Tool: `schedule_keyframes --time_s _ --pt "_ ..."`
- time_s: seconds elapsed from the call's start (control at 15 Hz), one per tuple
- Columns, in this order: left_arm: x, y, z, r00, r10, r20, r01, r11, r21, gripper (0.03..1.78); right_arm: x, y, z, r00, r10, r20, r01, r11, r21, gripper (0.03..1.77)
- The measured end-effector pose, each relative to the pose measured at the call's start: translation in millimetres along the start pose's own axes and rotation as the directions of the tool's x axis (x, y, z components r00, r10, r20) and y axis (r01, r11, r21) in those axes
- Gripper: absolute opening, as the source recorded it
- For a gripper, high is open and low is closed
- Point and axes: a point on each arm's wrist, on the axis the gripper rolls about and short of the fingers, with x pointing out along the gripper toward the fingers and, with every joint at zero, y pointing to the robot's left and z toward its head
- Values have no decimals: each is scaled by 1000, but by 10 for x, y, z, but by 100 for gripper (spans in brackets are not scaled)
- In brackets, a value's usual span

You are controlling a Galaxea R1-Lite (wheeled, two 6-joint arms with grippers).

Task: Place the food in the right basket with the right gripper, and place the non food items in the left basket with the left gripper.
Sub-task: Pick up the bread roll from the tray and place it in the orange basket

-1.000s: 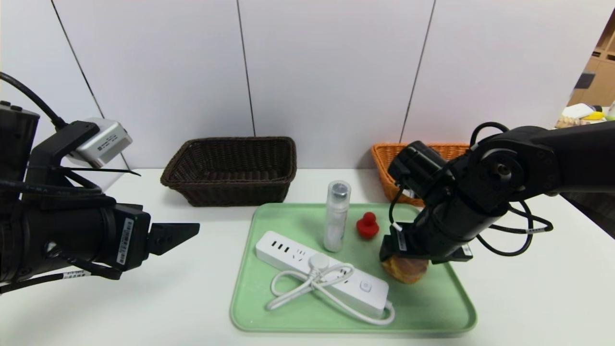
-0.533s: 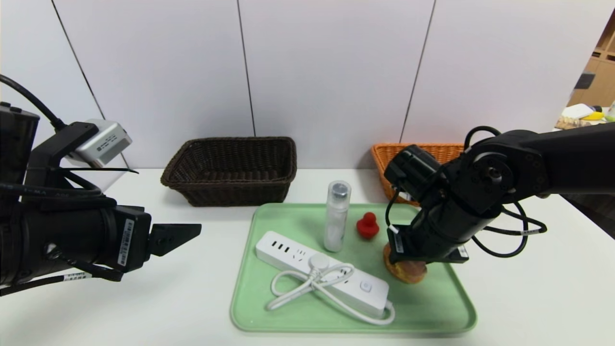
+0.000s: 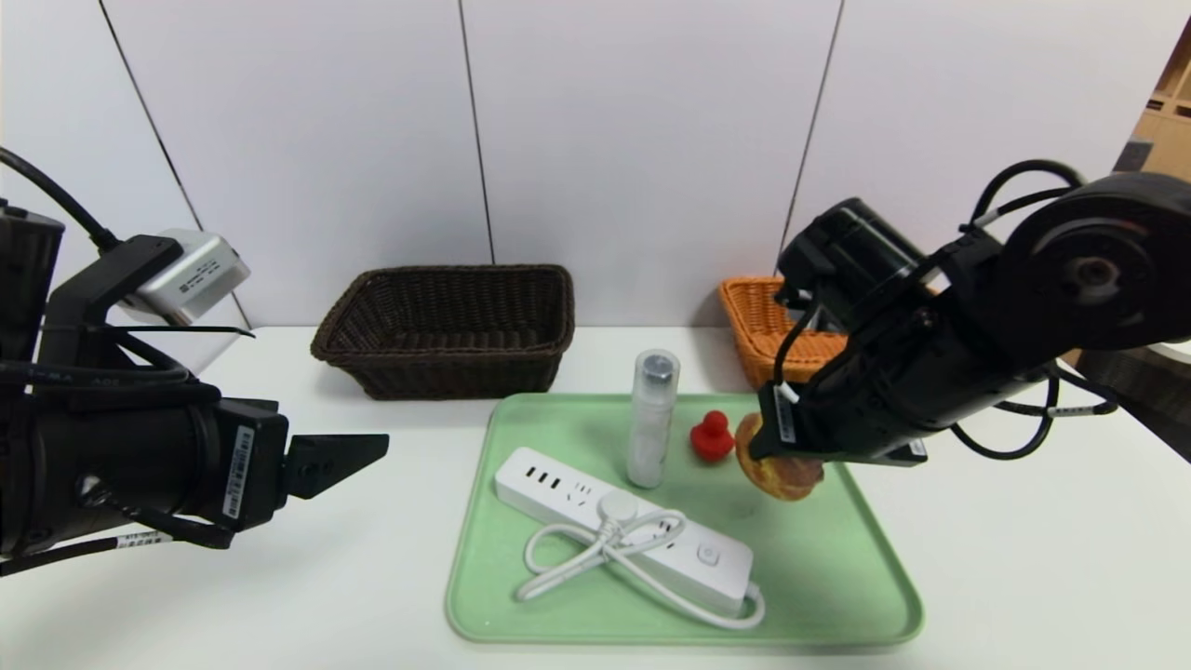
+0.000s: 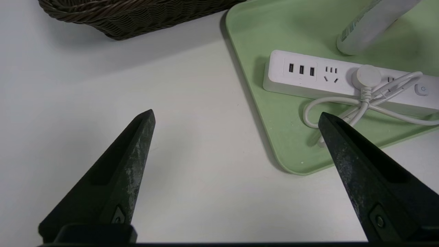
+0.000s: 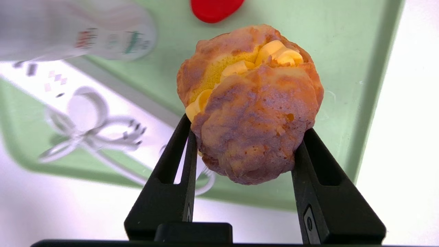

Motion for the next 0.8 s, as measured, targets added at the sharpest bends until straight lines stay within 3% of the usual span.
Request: schedule_keyframes --time_s 0.2,0.47,0.67,0.8 --pt "-19 -6 -1 1000 -5 6 5 1000 1 169 -468 -20 61 987 62 147 -65 998 12 79" --pt "-34 -7 4 1000 -7 13 7 1000 -1 169 -1112 -269 450 898 18 439 -88 986 139 79" --pt "-34 -12 1 1000 -9 11 9 1000 0 169 -1040 -640 773 874 -83 478 -58 961 272 79" --pt "-28 -18 -15 1000 -12 5 12 1000 3 169 -831 -794 989 869 -75 490 -114 931 346 79"
